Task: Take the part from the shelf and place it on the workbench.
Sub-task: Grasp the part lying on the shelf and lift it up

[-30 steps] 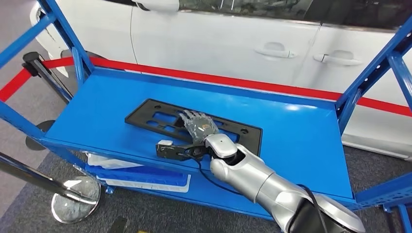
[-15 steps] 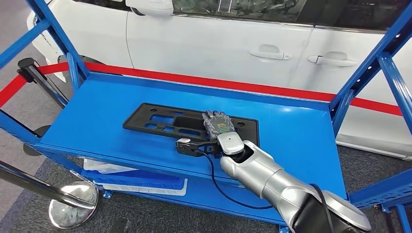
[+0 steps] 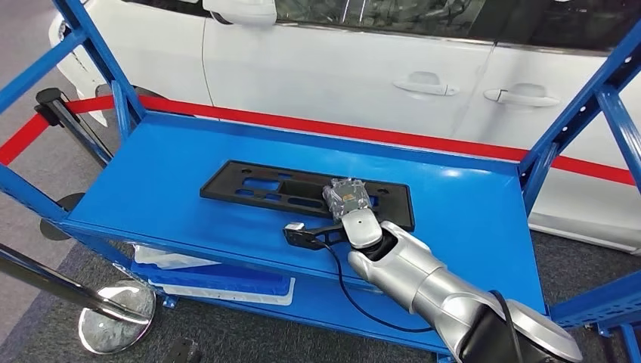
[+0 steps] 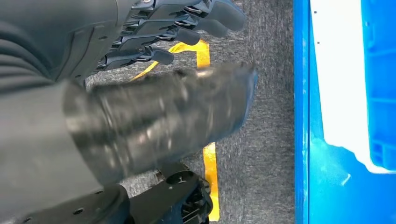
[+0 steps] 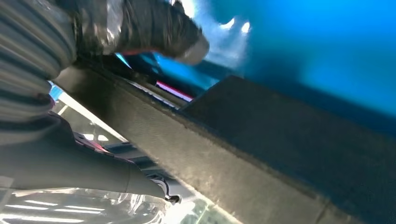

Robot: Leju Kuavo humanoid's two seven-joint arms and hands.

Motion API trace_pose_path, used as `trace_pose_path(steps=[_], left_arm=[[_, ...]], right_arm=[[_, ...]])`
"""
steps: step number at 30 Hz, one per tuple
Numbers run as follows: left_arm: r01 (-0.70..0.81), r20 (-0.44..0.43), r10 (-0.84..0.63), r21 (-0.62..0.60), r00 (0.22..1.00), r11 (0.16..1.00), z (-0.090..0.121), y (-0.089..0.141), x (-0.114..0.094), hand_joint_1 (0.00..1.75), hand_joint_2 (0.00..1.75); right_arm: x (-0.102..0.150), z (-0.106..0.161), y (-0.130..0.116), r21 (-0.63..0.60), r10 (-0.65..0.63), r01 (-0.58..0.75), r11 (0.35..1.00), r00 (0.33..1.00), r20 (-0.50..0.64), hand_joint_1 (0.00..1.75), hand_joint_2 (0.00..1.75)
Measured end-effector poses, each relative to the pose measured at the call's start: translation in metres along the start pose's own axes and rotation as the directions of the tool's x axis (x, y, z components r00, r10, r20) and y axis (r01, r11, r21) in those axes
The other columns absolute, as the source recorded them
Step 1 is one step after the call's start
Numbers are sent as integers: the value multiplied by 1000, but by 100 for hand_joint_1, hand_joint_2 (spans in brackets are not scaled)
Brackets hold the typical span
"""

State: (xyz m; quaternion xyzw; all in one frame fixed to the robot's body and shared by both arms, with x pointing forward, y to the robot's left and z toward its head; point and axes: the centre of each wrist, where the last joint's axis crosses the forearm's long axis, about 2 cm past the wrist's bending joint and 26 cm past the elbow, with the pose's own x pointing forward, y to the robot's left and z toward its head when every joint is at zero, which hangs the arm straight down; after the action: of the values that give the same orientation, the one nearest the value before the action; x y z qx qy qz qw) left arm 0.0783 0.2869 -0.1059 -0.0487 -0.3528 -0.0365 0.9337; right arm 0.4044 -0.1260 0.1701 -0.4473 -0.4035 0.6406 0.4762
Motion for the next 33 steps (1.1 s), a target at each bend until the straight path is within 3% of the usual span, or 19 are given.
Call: trace_pose_path(steps=[10,19,33], left_arm=[[-11,1,11,7,1000,1000,0,0,-1,0,175],[6,-10,-6,61,1000,998,0,0,-1,0,175],[180,-134,-150,246,980,952,0,2,1,0,175]], right_arm=[[25,16,-26,-268,-53,94,959,986,156,174,175],[49,42,-59,-445,-104,242,862,944,312,173,175],[37,76,-102,-618,-210,445,648,885,416,173,175]])
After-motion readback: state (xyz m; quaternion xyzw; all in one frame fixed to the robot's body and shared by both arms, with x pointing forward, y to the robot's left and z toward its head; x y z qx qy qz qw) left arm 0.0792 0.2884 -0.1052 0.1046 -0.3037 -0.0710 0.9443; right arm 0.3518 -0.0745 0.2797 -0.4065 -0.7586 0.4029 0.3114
